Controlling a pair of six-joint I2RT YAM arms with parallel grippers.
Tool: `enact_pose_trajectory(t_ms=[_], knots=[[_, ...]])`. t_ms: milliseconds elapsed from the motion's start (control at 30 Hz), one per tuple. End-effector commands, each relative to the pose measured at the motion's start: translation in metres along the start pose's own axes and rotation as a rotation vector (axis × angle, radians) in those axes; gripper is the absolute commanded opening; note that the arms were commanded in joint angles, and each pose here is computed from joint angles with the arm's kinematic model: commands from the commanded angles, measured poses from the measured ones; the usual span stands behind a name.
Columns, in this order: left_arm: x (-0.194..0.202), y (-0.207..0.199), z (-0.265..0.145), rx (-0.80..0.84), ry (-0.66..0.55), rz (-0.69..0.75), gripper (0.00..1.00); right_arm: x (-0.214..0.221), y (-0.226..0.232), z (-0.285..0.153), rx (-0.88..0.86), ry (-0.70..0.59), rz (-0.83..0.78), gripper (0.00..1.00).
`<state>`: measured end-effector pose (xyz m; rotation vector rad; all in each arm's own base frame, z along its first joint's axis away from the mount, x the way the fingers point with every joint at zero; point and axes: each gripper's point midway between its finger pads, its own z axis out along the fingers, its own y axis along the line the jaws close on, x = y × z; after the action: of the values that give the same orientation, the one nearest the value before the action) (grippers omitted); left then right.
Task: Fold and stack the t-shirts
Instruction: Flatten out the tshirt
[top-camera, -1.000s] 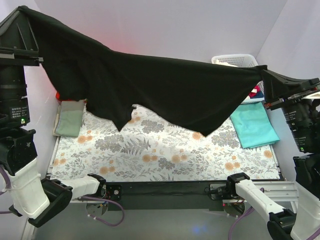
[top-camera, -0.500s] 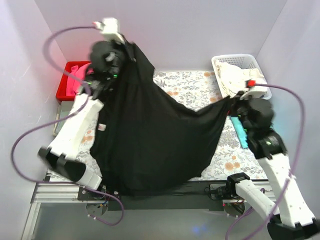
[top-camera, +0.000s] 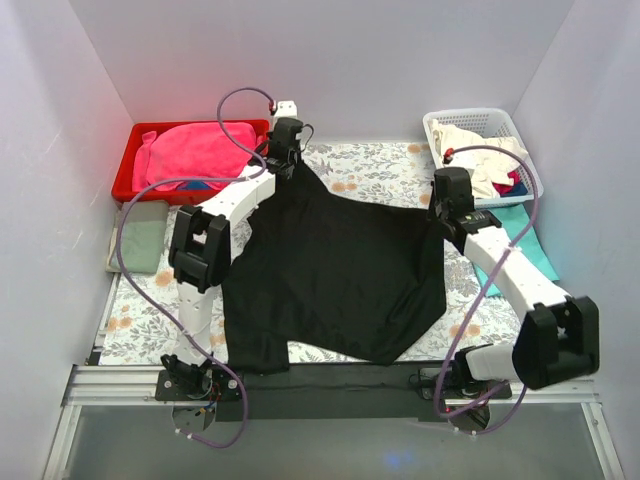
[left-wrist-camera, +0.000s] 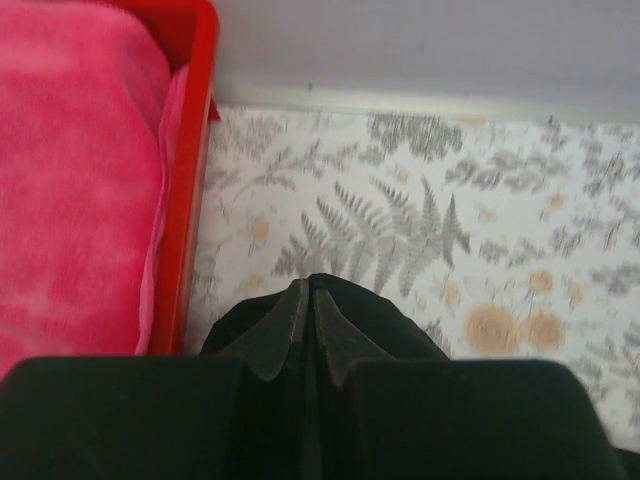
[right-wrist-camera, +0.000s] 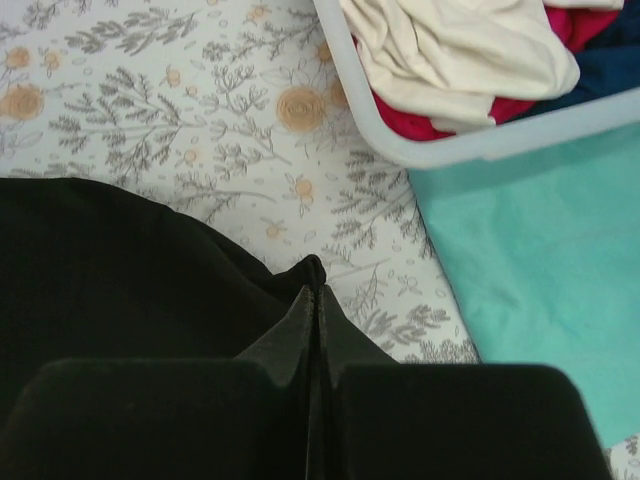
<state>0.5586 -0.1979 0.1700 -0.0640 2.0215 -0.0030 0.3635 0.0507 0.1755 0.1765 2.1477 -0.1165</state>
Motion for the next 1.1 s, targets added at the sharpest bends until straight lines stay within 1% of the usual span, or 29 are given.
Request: enact_pose_trajectory(t_ms=[0, 33, 67, 100, 133, 167, 200, 233, 267, 300, 333, 400, 433, 467, 533, 567, 700, 767, 867, 900, 967, 1067], knots=[[-0.073, 0.003, 0.006, -0.062, -0.184, -0.066, 0.00, -0.056, 0.004, 0.023, 0.035, -0.149, 0.031, 0.01], [-0.071, 0.001, 0.011, -0.065, -0.179, -0.063, 0.00, -0.056, 0.005, 0.031, 0.031, -0.142, 0.023, 0.01], [-0.060, 0.000, 0.026, -0.075, -0.160, -0.052, 0.00, -0.051, 0.003, 0.048, 0.044, -0.115, 0.014, 0.01], [-0.074, 0.001, 0.028, -0.095, -0.190, -0.070, 0.00, -0.055, 0.005, 0.054, 0.043, -0.121, 0.012, 0.01], [-0.073, 0.000, 0.033, -0.099, -0.186, -0.069, 0.00, -0.058, 0.004, 0.062, 0.039, -0.120, 0.013, 0.01], [-0.060, 0.001, 0.048, -0.111, -0.161, -0.059, 0.00, -0.052, 0.004, 0.076, 0.048, -0.094, 0.001, 0.01], [-0.068, 0.001, 0.049, -0.121, -0.178, -0.071, 0.00, -0.052, 0.004, 0.084, 0.051, -0.090, -0.006, 0.01], [-0.064, 0.004, 0.054, -0.144, -0.179, -0.068, 0.00, -0.064, 0.004, 0.089, 0.051, -0.108, 0.000, 0.01], [-0.063, 0.007, 0.059, -0.153, -0.177, -0.073, 0.00, -0.057, 0.004, 0.103, 0.061, -0.081, -0.017, 0.01], [-0.055, 0.010, 0.066, -0.170, -0.170, -0.078, 0.00, -0.060, 0.003, 0.110, 0.066, -0.081, -0.016, 0.01], [-0.055, 0.012, 0.070, -0.176, -0.175, -0.085, 0.00, -0.072, 0.007, 0.114, 0.056, -0.098, -0.007, 0.01], [-0.049, 0.019, 0.080, -0.197, -0.169, -0.094, 0.00, -0.072, 0.007, 0.132, 0.062, -0.082, -0.022, 0.01], [-0.050, 0.020, 0.082, -0.197, -0.174, -0.096, 0.00, -0.089, 0.007, 0.135, 0.064, -0.112, -0.014, 0.01], [-0.047, 0.019, 0.087, -0.184, -0.167, -0.097, 0.00, -0.083, 0.007, 0.147, 0.074, -0.089, -0.030, 0.01], [-0.044, 0.020, 0.094, -0.188, -0.171, -0.093, 0.00, -0.086, 0.003, 0.159, 0.100, -0.082, -0.039, 0.01], [-0.043, 0.020, 0.097, -0.175, -0.170, -0.092, 0.00, -0.099, 0.004, 0.160, 0.099, -0.103, -0.033, 0.01], [-0.041, 0.013, 0.106, -0.111, -0.154, -0.105, 0.00, -0.111, -0.004, 0.164, 0.130, -0.108, -0.026, 0.01], [-0.045, 0.006, 0.103, -0.070, -0.153, -0.115, 0.00, -0.107, -0.010, 0.161, 0.135, -0.092, -0.016, 0.01], [-0.051, 0.004, 0.097, -0.056, -0.148, -0.130, 0.00, -0.102, -0.012, 0.154, 0.129, -0.083, -0.014, 0.01], [-0.051, 0.003, 0.096, -0.048, -0.142, -0.131, 0.00, -0.092, -0.014, 0.154, 0.127, -0.064, -0.018, 0.01], [-0.057, 0.002, 0.090, -0.035, -0.146, -0.136, 0.00, -0.088, -0.014, 0.152, 0.116, -0.055, -0.012, 0.01], [-0.055, 0.001, 0.090, -0.031, -0.139, -0.130, 0.00, -0.073, -0.014, 0.155, 0.099, -0.020, -0.010, 0.01]])
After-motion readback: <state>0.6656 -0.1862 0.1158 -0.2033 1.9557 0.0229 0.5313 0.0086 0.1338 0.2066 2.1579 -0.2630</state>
